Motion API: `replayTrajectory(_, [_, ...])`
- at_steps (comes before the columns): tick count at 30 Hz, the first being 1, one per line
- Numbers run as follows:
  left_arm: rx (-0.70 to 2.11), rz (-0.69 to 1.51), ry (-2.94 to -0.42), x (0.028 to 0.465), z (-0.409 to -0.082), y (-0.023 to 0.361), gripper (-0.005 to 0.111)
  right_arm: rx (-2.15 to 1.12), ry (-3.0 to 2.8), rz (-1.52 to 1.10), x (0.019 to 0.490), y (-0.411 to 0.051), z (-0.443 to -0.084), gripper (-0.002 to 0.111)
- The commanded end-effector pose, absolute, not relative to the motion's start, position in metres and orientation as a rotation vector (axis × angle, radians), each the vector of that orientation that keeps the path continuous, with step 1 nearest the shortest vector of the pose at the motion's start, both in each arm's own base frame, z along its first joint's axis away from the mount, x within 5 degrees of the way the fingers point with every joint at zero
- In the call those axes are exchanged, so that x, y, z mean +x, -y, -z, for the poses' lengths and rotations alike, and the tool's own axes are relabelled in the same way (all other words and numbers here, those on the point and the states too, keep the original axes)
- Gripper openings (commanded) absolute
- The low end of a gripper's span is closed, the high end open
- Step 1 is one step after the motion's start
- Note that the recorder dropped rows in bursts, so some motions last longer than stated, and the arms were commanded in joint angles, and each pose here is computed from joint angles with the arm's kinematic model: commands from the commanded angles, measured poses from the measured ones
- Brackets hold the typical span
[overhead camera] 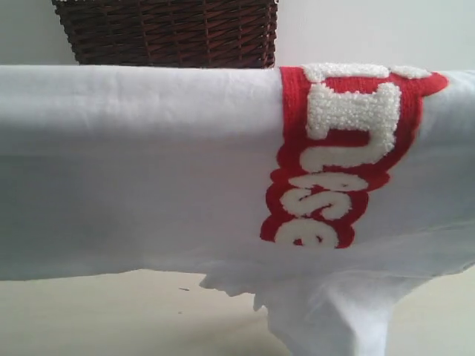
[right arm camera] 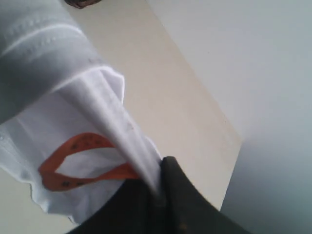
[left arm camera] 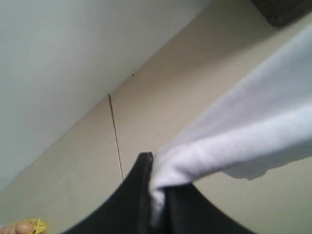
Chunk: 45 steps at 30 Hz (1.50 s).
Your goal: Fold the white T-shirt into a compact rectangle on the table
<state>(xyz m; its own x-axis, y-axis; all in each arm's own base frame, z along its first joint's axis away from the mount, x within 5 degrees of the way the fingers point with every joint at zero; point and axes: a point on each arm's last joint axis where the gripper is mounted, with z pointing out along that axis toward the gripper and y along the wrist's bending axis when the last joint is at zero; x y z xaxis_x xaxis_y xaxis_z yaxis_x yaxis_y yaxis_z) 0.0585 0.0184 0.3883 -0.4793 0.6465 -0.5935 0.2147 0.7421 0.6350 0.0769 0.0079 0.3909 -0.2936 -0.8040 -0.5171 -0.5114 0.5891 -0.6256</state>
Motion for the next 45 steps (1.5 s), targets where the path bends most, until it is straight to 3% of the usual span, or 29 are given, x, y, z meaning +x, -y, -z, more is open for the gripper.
replayTrajectory(1, [0.671, -0.687, -2.116, 0.043, -0.397, -0.026, 0.0, -1.017, -1.941, 0.5, 0.054, 0.0, -0.411, 0.0])
replayTrajectory(10, [0.799, -0.588, -2.06, 0.043, -0.398, -0.015, 0.0, -0.856, -1.851, 0.583, 0.026, 0.012, -0.461, 0.0])
replayTrajectory(17, [0.928, -0.393, -2.106, 0.057, -0.39, 0.001, 0.0, -0.889, -1.875, 0.441, 0.038, 0.001, -0.457, 0.0])
replayTrajectory(23, [1.068, -0.292, -2.296, 0.102, -0.357, 0.011, 0.0, -0.997, -2.193, 0.351, 0.095, -0.009, -0.39, 0.0])
replayTrajectory(29, [1.298, -0.402, -2.429, 0.16, -0.299, 0.008, 0.0, -1.244, -2.458, 0.518, 0.182, -0.01, -0.302, 0.0])
replayTrajectory(35, [1.063, -0.446, -2.338, 0.233, -0.259, 0.003, 0.0, -1.012, -2.314, 0.509, 0.27, -0.027, -0.253, 0.0])
replayTrajectory(39, [0.999, -0.439, -2.3, 0.267, -0.232, -0.003, 0.002, -1.069, -2.185, 0.535, 0.305, -0.036, -0.221, 0.0])
replayTrajectory(41, [0.982, -0.436, -2.305, 0.278, -0.218, -0.008, 0.01, -1.061, -2.182, 0.525, 0.316, -0.034, -0.205, 0.006])
replayTrajectory(45, [0.945, -0.434, -2.293, 0.294, -0.197, -0.016, 0.044, -0.892, -2.249, 0.492, 0.337, -0.017, -0.185, 0.031])
